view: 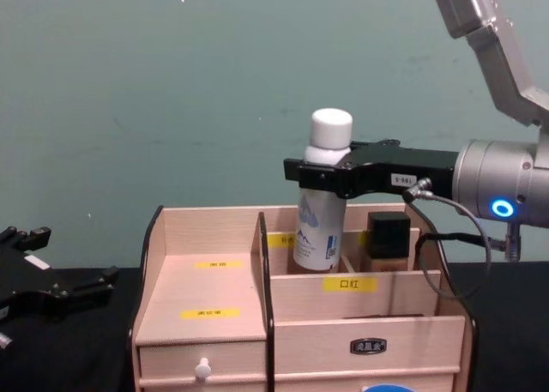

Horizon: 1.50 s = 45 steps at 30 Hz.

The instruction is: Pick up the facial cleanser and watermelon frost from the table and place them into the tiered storage box.

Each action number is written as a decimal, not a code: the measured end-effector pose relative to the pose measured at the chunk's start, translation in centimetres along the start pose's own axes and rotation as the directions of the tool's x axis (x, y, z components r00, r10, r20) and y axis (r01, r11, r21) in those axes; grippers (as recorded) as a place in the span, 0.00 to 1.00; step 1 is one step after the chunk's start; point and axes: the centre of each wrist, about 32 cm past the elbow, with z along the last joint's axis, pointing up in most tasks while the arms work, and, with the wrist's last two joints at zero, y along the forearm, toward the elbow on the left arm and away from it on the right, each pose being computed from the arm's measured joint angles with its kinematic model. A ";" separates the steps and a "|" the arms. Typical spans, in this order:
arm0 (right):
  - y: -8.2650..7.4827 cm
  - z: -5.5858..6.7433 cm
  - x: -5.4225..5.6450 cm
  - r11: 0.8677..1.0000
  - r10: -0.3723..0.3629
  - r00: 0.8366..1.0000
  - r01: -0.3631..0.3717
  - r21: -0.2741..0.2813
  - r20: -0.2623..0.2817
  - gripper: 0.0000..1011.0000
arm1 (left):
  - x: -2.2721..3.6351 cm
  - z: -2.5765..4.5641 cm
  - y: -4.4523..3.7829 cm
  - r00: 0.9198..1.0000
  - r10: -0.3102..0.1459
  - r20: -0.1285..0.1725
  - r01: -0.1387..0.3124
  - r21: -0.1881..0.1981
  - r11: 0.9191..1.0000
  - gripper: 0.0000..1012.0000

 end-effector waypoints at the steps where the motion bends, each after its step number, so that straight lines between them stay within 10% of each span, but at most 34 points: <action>1: 0.1 -0.1 0.0 1.000 0.002 1.000 -0.002 -0.003 -0.001 0.59 | 0.00 0.00 0.00 1.000 0.000 0.000 0.000 0.000 1.000 1.00; 41: 0.7 -3.0 -0.3 0.995 0.022 0.999 -0.026 -0.093 -0.045 0.59 | 0.00 0.00 0.00 1.000 0.000 0.000 0.000 0.000 1.000 1.00; 45: 0.7 -3.0 -0.3 0.995 0.022 0.999 -0.027 -0.091 -0.046 0.70 | 0.00 0.00 0.00 1.000 0.000 0.000 0.000 0.000 1.000 1.00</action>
